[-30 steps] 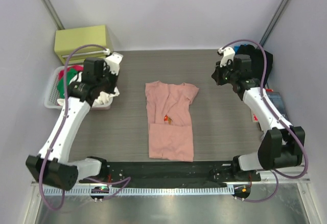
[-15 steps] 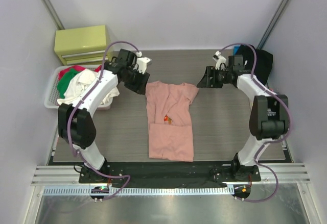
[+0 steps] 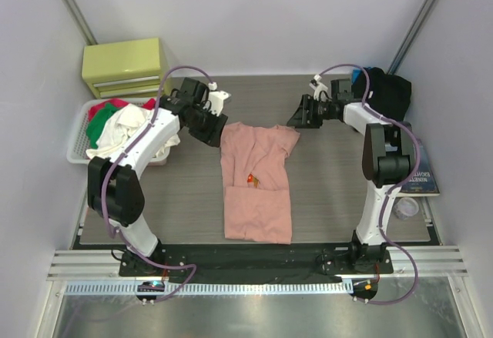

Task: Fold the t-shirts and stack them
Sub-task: Grab one side of the 2/3 rectangular tshirt with both arms

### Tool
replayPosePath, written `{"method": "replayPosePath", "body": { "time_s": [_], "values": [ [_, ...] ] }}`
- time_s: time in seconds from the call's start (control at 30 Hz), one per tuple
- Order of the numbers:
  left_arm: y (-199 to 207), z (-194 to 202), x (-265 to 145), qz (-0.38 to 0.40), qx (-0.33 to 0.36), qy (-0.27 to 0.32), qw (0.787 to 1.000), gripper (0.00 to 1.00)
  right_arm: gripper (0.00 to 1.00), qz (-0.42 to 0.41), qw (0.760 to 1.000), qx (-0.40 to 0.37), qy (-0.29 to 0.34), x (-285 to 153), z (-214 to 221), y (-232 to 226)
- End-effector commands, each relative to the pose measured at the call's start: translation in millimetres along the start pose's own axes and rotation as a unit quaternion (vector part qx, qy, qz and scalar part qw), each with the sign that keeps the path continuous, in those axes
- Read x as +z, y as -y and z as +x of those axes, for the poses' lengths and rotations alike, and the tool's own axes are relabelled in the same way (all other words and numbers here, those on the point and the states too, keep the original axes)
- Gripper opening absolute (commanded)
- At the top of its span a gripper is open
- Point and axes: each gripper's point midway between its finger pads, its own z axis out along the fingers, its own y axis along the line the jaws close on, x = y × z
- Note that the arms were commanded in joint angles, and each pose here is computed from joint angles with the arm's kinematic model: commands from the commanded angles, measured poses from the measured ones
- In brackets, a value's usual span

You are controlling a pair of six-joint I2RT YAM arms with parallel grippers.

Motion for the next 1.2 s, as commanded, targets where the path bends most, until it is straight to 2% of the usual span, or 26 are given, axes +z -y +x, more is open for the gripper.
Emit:
{"method": "replayPosePath", "body": {
  "time_s": [0.0,0.17,0.47,0.57,0.6,0.63,0.67,0.73,1.17],
  "values": [
    [-3,-3,-3,-0.011,0.019,0.010,1.000,0.53,0.57,-0.022,0.999,-0.038,0.020,23,-31,-18],
    [-5,-2,-6,-0.018,0.023,0.013,0.999,0.53,0.64,-0.003,0.999,-0.051,0.003,44,-27,-6],
    [-7,-2,-3,-0.020,0.024,0.011,0.999,0.53,0.64,0.028,0.996,-0.068,-0.042,59,-8,14],
    [-8,-2,-1,-0.020,0.023,0.008,0.999,0.53,0.58,0.031,0.995,-0.079,-0.053,60,3,11],
    [-8,-2,0,-0.021,0.023,0.006,1.000,0.53,0.51,0.029,0.995,-0.081,-0.059,61,7,10],
    [-9,-2,1,-0.022,0.023,0.006,0.999,0.53,0.40,0.029,0.994,-0.083,-0.061,61,9,8],
    [-10,-2,1,-0.024,0.023,0.005,0.999,0.53,0.15,0.030,0.994,-0.083,-0.063,63,11,7],
    [-10,-1,2,-0.025,0.024,0.003,0.999,0.53,0.01,0.031,0.994,-0.086,-0.065,65,12,4],
    [-11,8,2,-0.031,0.028,0.000,0.999,0.53,0.01,0.014,0.985,-0.166,-0.046,94,-11,-62]
  ]
}}
